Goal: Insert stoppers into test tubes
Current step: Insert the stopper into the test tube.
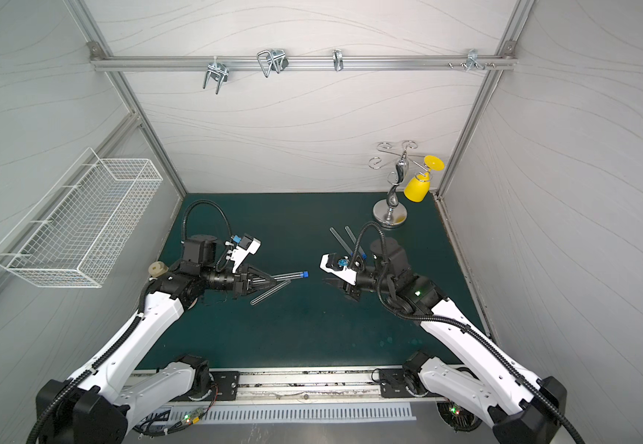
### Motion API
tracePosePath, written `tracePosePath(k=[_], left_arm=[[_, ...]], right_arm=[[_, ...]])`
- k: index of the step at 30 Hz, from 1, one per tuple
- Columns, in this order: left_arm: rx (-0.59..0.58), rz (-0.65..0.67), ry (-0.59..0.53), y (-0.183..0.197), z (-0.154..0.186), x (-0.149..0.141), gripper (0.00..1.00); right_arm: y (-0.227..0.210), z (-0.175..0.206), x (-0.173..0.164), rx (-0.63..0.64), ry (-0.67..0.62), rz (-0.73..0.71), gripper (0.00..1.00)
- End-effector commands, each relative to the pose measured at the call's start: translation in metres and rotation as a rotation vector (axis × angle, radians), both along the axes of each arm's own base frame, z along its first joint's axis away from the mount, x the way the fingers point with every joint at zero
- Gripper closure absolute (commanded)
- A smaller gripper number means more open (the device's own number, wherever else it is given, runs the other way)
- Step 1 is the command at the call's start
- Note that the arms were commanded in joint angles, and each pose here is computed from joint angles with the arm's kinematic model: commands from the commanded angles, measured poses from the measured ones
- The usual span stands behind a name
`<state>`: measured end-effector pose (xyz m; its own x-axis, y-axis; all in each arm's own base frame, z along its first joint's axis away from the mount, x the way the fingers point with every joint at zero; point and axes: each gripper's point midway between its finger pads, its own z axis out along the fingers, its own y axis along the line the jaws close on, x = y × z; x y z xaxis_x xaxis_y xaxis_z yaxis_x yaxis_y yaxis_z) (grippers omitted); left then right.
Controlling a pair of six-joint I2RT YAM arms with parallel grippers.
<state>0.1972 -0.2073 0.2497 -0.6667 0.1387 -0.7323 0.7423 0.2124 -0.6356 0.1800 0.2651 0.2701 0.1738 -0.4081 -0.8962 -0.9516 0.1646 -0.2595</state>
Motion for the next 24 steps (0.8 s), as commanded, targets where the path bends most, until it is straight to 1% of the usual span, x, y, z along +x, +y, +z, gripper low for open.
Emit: tracePosePath(k=[1, 4, 11, 19, 24], left_arm=[[-0.063, -0.036, -0.049, -0.003, 0.022, -0.003, 1.0], [-0.072, -0.042, -0.046, -0.003, 0.024, -0.003, 1.0], [-0.083, -0.055, -0.041, -0.003, 0.024, -0.005, 1.0], [-0.086, -0.059, -0.04, -0.004, 0.026, -0.005, 1.0], [-0.086, -0.058, -0.041, -0.004, 0.025, -0.005, 1.0]], right_arm=[[0.007, 0.02, -0.008, 0.119, -0.024, 0.076, 0.64], [0.009, 0.017, -0.009, 0.129, -0.018, 0.098, 0.64], [0.018, 0.018, -0.012, 0.155, -0.011, 0.156, 0.68], [0.029, 0.014, -0.011, 0.139, 0.017, 0.181, 0.74], [0.033, 0.012, -0.011, 0.129, 0.02, 0.191, 0.76]])
